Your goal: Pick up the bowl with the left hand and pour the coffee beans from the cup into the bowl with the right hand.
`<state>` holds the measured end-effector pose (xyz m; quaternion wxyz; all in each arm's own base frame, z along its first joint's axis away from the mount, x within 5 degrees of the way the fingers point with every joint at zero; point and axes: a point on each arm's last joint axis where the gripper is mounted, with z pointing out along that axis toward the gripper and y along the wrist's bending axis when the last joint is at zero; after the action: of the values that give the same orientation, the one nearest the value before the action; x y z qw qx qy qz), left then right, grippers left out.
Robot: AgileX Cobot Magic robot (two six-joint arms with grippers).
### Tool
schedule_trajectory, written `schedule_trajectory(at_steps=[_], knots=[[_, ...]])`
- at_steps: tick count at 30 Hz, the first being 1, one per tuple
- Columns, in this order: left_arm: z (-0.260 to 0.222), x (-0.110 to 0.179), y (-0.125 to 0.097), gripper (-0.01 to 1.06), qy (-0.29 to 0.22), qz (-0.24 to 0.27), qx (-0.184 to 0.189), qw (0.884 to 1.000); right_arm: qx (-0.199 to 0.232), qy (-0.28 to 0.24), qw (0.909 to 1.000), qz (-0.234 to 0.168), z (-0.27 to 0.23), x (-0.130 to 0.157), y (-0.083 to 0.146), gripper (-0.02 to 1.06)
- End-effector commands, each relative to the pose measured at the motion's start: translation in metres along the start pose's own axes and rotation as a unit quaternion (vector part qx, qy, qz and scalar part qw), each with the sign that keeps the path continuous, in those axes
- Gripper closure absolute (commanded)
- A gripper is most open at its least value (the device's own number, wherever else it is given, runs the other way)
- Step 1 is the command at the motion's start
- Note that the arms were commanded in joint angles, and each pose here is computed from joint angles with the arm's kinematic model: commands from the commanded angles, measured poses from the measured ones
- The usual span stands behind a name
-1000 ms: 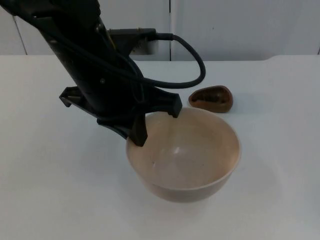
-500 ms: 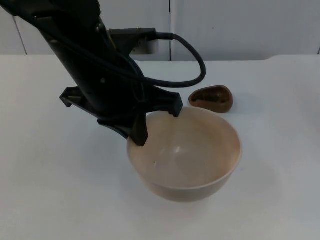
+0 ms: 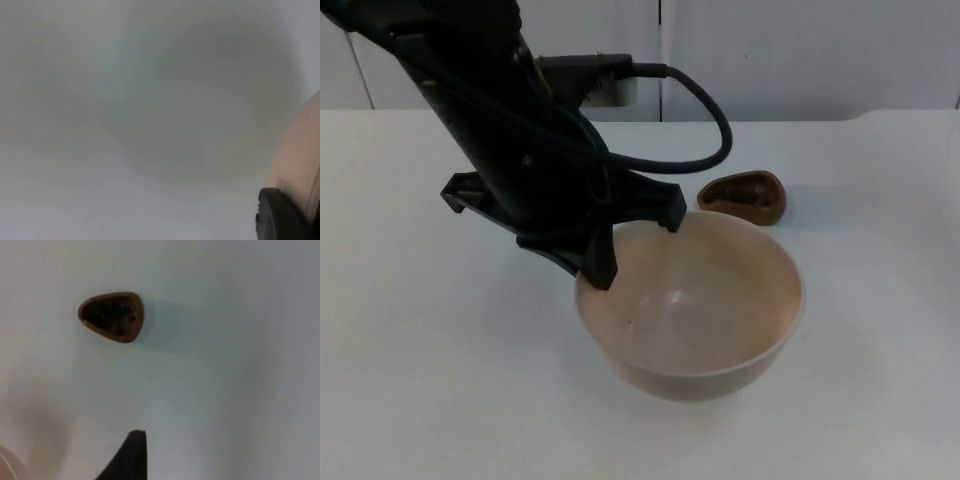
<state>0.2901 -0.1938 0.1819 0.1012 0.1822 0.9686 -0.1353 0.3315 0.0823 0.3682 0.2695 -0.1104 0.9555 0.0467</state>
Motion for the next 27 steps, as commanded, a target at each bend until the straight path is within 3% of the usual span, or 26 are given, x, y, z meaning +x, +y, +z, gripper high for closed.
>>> schedule_trajectory(at_steps=[1, 9, 14, 23, 27], knots=[[-0.004, -0.003, -0.004, 1.05, -0.012, -0.006, 0.007, 1.0, -0.007, 0.021, 0.9998, 0.001, 0.022, -0.011, 0.013, -0.01], [-0.004, -0.003, -0.004, 1.05, -0.014, -0.006, 0.007, 1.0, -0.017, 0.072, 0.9972, -0.009, 0.079, -0.029, 0.044, 0.01], [-0.004, -0.003, -0.004, 1.05, -0.014, -0.006, 0.007, 1.0, 0.007, 0.098, 0.9951, -0.01, 0.127, -0.035, 0.066, 0.01], [-0.004, -0.003, -0.004, 1.05, -0.016, -0.006, 0.007, 1.0, 0.018, 0.131, 0.9908, 0.027, 0.19, -0.028, 0.062, 0.01], [-0.004, -0.004, -0.004, 1.05, -0.017, -0.006, 0.007, 1.0, 0.017, 0.108, 0.9923, 0.058, 0.212, -0.029, 0.059, 0.01]])
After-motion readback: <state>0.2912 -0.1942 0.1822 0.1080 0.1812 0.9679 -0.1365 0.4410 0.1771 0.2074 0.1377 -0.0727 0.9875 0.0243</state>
